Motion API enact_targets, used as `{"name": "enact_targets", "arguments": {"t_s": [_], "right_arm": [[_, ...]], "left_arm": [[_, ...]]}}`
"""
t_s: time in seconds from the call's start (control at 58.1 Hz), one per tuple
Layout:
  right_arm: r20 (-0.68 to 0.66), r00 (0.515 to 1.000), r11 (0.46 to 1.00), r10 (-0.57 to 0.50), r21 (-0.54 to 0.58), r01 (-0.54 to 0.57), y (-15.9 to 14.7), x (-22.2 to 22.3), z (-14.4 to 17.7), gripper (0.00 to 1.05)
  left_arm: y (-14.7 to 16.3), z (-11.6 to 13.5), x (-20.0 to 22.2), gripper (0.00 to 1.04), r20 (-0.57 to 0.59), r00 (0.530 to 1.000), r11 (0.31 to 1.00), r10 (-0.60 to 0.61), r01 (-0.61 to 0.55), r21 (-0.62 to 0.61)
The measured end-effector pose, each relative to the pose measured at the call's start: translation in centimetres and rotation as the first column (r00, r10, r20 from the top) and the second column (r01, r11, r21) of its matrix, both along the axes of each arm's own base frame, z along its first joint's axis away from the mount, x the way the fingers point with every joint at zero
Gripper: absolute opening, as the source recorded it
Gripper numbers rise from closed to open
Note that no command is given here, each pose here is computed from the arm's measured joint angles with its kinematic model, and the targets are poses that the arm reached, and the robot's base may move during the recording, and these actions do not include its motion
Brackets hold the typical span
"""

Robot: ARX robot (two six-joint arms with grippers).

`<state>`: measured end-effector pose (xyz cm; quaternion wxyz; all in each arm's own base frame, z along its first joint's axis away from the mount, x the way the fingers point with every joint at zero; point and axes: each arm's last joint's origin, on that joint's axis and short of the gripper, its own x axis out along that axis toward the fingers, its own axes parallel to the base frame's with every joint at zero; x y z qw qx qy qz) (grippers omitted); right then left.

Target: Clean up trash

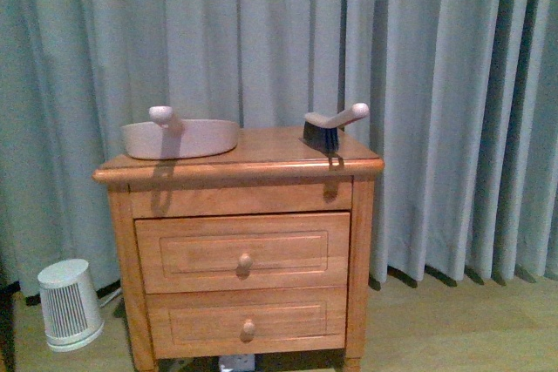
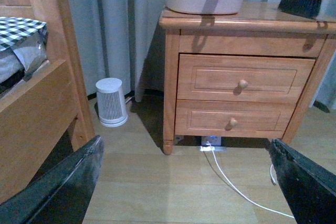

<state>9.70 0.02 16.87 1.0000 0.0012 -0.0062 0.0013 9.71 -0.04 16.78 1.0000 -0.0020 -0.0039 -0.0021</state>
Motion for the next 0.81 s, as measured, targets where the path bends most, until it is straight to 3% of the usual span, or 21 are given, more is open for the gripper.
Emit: {"name": "enact_targets", "arguments": {"t_s": [0.809], "right_arm": [[0.000,1.000,1.000,0.000,0.000,0.000,0.00,0.00,0.00,0.97]], "left_arm": [[0.00,0.00,0.00,0.97,0.000,1.000,1.000,0.000,0.000,0.000]]}}
